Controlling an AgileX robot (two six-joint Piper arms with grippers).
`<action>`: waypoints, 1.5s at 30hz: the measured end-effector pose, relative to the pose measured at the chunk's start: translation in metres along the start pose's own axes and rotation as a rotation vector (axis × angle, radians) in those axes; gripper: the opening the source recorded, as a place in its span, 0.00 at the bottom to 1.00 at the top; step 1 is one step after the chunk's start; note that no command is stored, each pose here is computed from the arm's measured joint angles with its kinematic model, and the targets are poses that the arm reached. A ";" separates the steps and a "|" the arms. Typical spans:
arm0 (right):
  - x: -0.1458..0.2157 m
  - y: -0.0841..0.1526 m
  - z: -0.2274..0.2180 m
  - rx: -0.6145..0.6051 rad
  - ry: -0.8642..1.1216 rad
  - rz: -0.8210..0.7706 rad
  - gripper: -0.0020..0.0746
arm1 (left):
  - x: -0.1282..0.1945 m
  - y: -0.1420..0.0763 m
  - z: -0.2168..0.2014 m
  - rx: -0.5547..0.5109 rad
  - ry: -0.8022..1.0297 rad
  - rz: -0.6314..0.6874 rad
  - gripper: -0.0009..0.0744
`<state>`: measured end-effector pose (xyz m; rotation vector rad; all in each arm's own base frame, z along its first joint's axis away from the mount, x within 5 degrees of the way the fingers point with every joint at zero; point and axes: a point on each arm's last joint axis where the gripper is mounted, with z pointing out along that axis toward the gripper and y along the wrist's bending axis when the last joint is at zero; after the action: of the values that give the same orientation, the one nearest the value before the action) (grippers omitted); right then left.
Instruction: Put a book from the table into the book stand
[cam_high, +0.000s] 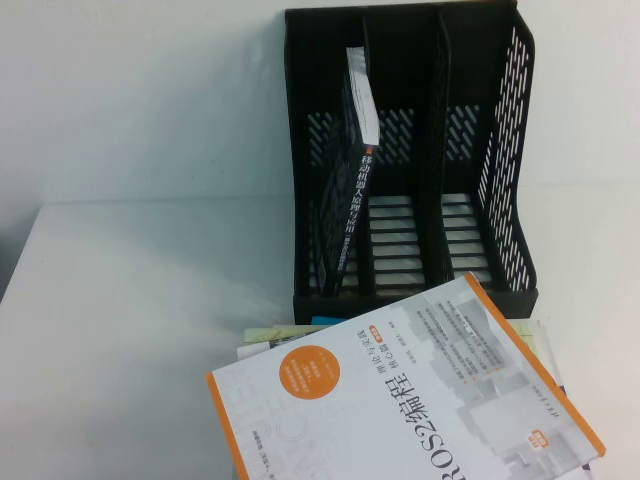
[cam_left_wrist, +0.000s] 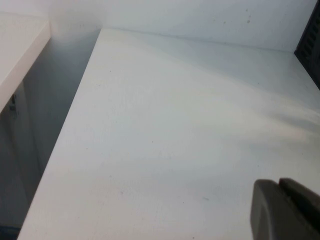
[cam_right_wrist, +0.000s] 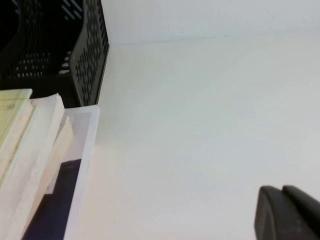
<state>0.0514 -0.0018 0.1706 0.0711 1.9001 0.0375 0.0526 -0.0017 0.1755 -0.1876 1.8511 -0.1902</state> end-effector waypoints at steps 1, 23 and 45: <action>0.000 0.000 0.000 0.000 0.000 0.000 0.02 | 0.000 0.000 0.000 0.000 0.000 0.000 0.01; 0.000 0.000 0.000 0.000 0.000 0.000 0.02 | 0.000 0.000 0.000 0.000 0.000 0.002 0.01; -0.016 0.003 -0.001 -0.033 -0.198 -0.003 0.02 | -0.014 -0.004 -0.001 0.043 -0.172 0.014 0.01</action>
<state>0.0559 -0.0001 0.1861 0.0485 1.7010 0.0576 0.0560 -0.0020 0.1896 -0.1567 1.6756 -0.1979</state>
